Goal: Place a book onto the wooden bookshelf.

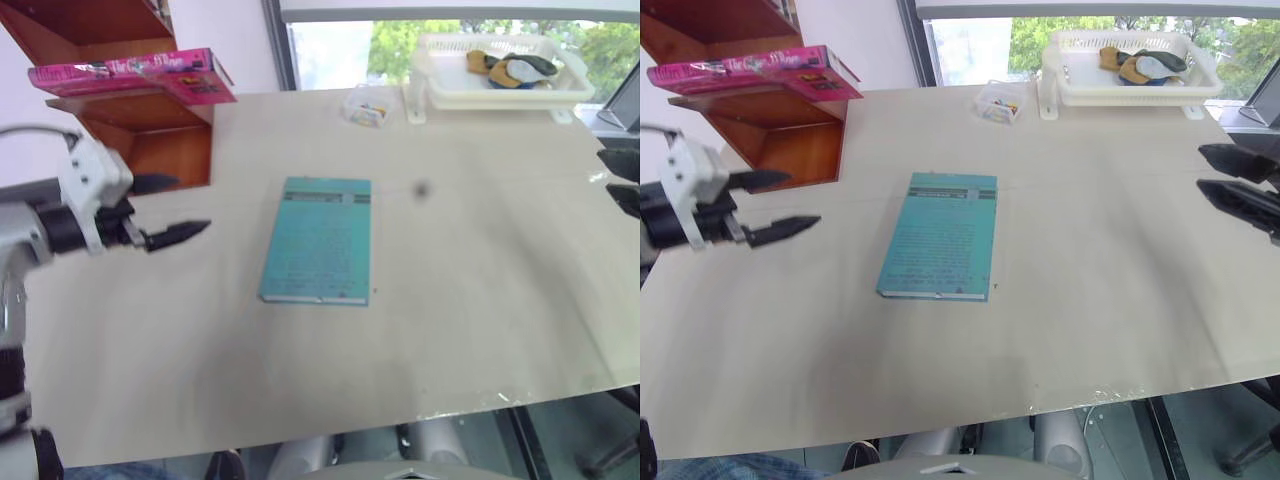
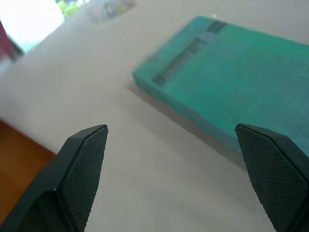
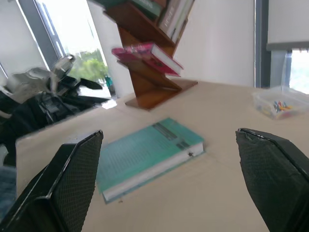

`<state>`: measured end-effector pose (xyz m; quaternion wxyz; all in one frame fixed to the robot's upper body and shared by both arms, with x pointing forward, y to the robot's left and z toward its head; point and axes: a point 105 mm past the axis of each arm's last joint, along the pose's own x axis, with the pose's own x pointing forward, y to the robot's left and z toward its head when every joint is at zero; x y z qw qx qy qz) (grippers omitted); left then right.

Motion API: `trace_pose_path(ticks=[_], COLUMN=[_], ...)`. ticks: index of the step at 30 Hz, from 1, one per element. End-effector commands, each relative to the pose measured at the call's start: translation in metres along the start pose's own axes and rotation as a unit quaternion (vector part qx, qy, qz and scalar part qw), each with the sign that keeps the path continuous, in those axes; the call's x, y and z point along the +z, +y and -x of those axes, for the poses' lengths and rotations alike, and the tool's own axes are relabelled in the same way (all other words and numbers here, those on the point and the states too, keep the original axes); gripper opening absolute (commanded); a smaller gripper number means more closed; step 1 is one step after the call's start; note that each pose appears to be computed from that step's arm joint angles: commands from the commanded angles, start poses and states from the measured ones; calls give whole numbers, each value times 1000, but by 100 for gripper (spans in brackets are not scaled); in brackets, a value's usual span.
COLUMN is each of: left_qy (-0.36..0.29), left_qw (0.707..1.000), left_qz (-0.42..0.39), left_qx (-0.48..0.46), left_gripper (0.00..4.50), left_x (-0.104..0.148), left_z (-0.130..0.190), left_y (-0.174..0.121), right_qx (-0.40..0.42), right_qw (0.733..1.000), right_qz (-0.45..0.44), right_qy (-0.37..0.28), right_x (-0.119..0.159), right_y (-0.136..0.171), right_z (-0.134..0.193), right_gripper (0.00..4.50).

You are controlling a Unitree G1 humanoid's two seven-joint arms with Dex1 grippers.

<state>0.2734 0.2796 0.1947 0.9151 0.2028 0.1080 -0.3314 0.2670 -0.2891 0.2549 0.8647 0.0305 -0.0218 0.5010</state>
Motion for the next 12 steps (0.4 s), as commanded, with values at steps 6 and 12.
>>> trace_pose_path(ticks=[6,12], left_qy=[6,22], left_qw=[996,994], left_qz=[69,93], left_qx=[55,56], left_gripper=[444,444], left_x=[-35,-55], left_z=[6,13], left_y=[-11,-14], right_qx=[-78,-114], right_qw=[983,961], right_qz=[31,35], right_qy=[160,249], right_x=[-56,-95], right_y=[-17,-23], right_z=[33,54], right_gripper=[450,450])
